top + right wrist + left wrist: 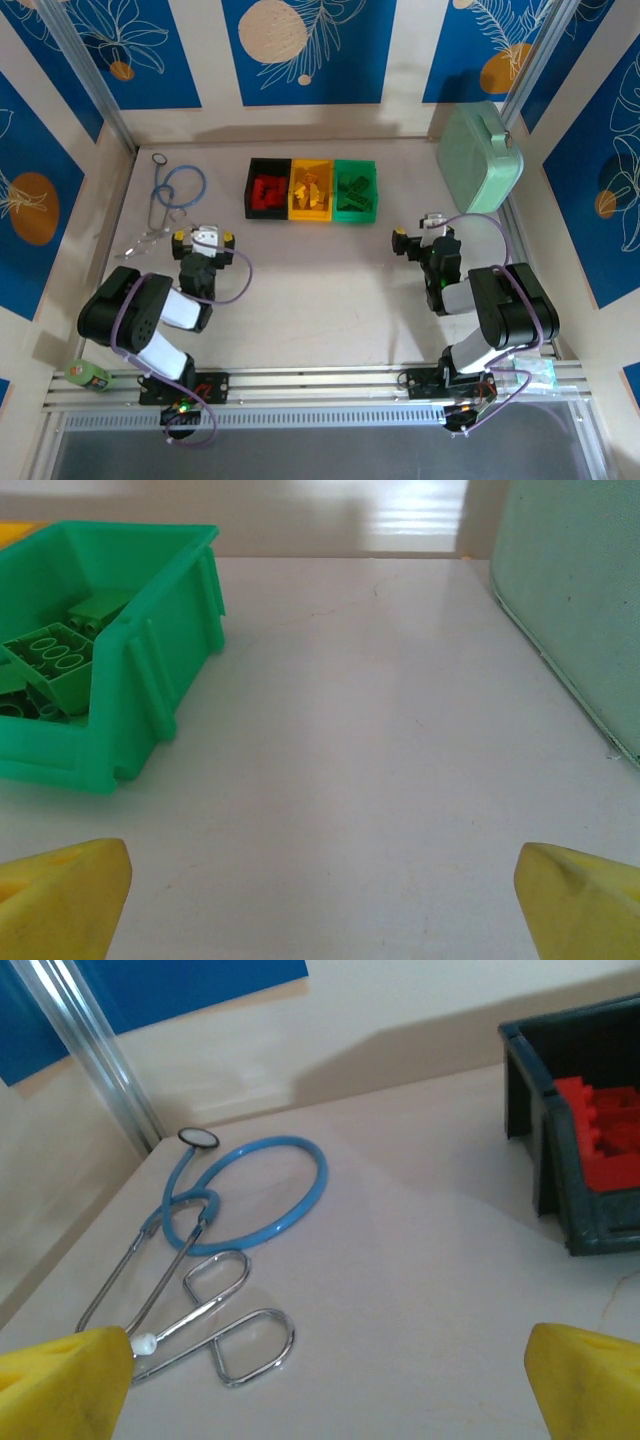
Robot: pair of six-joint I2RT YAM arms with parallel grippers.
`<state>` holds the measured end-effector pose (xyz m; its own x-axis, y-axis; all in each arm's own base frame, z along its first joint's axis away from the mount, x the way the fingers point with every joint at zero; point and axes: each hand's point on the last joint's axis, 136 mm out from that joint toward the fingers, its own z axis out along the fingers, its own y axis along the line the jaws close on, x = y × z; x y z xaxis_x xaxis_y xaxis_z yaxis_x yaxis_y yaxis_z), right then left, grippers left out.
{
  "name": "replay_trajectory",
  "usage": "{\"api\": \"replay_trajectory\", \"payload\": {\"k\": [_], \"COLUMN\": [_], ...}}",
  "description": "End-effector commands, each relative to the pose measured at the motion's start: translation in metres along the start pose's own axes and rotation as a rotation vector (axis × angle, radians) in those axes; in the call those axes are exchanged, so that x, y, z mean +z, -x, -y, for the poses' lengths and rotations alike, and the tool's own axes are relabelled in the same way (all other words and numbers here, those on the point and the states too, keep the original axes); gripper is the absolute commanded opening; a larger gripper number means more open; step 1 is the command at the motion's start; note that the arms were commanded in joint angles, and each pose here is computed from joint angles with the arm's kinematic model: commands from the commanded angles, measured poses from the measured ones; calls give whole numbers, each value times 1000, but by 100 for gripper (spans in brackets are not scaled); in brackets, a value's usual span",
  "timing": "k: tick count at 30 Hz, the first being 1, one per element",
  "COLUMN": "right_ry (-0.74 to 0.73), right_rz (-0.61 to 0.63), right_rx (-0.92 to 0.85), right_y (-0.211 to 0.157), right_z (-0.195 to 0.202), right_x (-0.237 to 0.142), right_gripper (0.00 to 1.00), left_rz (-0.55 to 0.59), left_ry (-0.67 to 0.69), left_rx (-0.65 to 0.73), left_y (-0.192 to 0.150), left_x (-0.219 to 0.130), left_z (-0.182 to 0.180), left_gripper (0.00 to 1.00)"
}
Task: Sort the legos into containers by color
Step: Reset both arms
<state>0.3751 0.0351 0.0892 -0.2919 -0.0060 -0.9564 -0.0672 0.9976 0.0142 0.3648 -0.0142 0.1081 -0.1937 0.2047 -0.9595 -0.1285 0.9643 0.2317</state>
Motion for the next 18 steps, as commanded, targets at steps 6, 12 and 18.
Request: {"api": "replay_trajectory", "payload": {"k": [6, 12, 18], "right_ry": [-74, -73, -73], "right_rz": [-69, -65, -61], "right_rx": [98, 106, 105], "right_y": [11, 11, 11], "right_z": [26, 28, 28], "right_x": [18, 17, 17], "right_gripper": [99, 99, 99], "left_rz": [-143, -140, -135], "left_ry": [-75, -75, -76], "left_rx": [-117, -118, -118], "left_y": [-11, -11, -11], "left_x": [33, 33, 31], "left_z": [-4, -5, -5], "left_gripper": [100, 100, 100]}}
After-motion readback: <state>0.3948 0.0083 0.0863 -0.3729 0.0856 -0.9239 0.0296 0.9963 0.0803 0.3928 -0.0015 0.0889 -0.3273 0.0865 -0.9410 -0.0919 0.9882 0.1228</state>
